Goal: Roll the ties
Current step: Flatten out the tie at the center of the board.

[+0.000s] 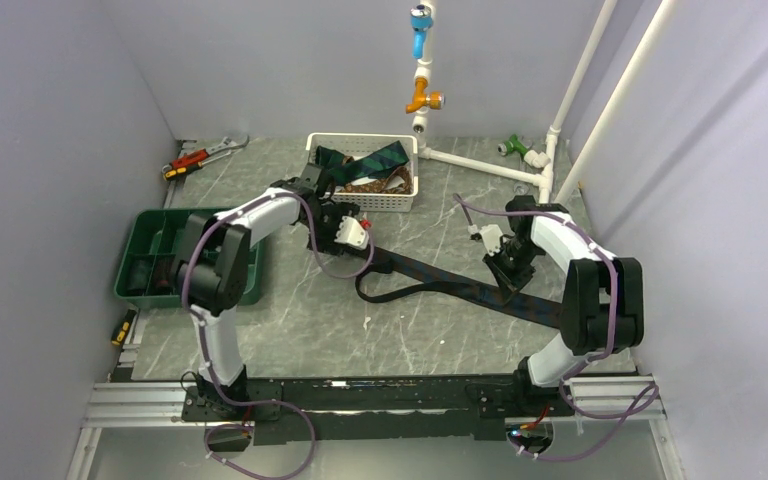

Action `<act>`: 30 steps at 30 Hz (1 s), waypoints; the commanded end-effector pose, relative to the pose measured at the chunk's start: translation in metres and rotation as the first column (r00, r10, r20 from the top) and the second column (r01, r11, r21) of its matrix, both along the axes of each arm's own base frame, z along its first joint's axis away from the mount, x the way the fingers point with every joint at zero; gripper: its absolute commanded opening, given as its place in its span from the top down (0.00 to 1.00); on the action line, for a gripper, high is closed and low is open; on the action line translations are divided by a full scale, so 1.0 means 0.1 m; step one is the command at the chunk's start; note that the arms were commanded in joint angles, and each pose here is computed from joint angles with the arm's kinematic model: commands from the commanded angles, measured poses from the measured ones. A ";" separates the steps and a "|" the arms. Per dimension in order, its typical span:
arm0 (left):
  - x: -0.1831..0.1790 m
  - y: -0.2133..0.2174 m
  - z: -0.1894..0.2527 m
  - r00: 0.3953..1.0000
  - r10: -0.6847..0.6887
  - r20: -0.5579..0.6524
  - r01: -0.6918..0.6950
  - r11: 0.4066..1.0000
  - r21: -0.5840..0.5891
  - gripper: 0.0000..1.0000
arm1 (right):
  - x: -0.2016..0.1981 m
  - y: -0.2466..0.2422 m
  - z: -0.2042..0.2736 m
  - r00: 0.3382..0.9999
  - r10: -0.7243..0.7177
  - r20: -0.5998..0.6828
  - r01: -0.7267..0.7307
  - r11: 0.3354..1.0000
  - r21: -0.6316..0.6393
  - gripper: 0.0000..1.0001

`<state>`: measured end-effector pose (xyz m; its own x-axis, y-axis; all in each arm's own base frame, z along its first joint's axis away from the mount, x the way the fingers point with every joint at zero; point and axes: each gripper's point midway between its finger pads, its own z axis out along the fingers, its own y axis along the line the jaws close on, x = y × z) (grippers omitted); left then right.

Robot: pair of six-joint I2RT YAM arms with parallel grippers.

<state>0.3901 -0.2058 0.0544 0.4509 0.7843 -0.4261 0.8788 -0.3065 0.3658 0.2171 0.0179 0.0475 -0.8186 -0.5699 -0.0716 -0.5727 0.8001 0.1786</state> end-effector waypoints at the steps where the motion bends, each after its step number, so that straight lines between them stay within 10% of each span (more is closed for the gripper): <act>1: 0.23 0.07 -0.17 0.999 -0.032 0.011 0.031 0.994 0.105 0.20 | 0.09 0.03 0.17 0.999 -0.004 0.039 0.003 1.000 0.022 1.00; 5: 0.20 0.22 -0.34 0.999 -0.044 -0.002 0.044 0.980 0.193 0.30 | 0.12 0.00 0.18 0.999 -0.005 0.046 0.005 1.000 0.003 1.00; 15: -0.06 0.68 0.00 0.997 0.052 -0.063 -0.042 0.988 0.147 0.99 | -0.04 -0.41 0.07 0.998 -0.003 0.065 0.012 0.991 -0.135 1.00; 30: -0.82 1.00 0.15 0.940 0.123 -0.317 -0.080 0.986 0.145 0.87 | -0.03 -0.68 -0.58 1.000 -0.002 0.011 0.004 0.973 -0.232 1.00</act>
